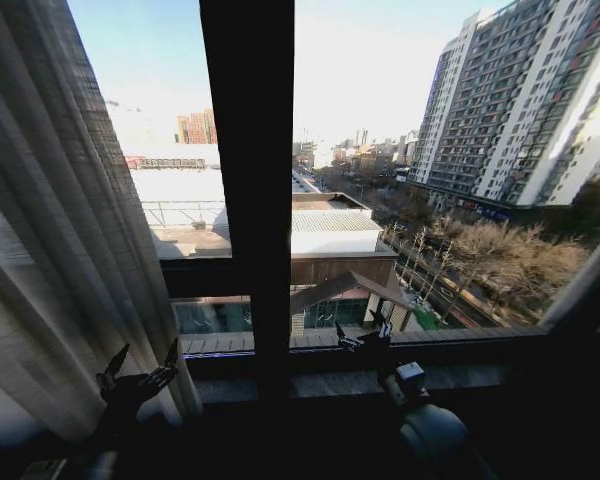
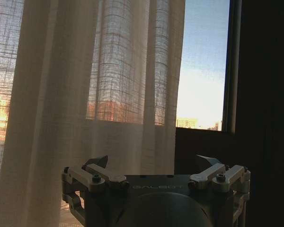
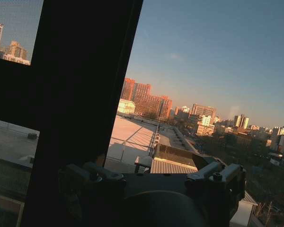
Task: Open the curtains by pulling them apart, changing their state from closed to fully open.
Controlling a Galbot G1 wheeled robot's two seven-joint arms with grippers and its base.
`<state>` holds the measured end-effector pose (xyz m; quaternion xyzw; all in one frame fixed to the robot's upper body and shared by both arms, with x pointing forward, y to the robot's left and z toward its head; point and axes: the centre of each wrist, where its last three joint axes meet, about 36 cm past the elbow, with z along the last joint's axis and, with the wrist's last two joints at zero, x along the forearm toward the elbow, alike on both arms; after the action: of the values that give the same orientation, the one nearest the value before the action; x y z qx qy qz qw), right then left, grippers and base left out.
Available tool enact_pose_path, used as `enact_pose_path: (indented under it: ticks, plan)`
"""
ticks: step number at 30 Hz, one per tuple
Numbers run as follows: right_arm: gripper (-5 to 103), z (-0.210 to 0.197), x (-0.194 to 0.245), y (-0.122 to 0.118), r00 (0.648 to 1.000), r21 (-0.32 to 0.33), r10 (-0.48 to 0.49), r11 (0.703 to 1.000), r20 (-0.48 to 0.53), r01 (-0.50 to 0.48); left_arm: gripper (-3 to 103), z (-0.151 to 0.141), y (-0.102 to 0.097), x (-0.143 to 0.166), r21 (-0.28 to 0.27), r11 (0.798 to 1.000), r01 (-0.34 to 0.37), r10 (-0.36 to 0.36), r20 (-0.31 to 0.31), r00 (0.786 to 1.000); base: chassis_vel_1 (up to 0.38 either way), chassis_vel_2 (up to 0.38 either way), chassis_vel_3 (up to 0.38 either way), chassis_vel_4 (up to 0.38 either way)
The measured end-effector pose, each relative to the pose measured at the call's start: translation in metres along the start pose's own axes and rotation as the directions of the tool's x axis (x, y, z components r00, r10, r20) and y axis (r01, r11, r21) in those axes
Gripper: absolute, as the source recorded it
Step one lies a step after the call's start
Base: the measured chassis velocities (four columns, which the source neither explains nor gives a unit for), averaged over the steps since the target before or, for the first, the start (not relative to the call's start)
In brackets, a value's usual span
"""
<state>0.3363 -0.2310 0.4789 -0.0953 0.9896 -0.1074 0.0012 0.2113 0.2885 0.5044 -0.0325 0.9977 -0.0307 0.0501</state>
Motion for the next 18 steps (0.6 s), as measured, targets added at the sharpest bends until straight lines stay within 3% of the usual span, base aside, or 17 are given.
enact_pose_path:
  ticks: [5,10,18]
  plan:
    - [100,0.001,-0.002,-0.002,1.0,0.002,0.01,1.0,-0.004,-0.01,100,0.003,0.001,-0.004,-0.016,1.0,0.005,-0.005,-0.001,1.0,0.12,0.132,-0.112,-0.18]
    - [100,0.003,-0.004,-0.002,1.0,0.005,0.012,1.0,-0.008,-0.012,100,0.004,0.0,-0.015,-0.023,0.999,0.037,-0.037,-0.007,0.999,-0.003,-0.007,-0.001,0.015]
    - [100,0.007,-0.007,0.003,1.0,0.002,-0.006,1.0,-0.01,0.006,100,-0.003,0.008,-0.06,-0.043,0.999,0.028,-0.029,-0.021,0.999,-0.016,-0.039,0.023,0.032]
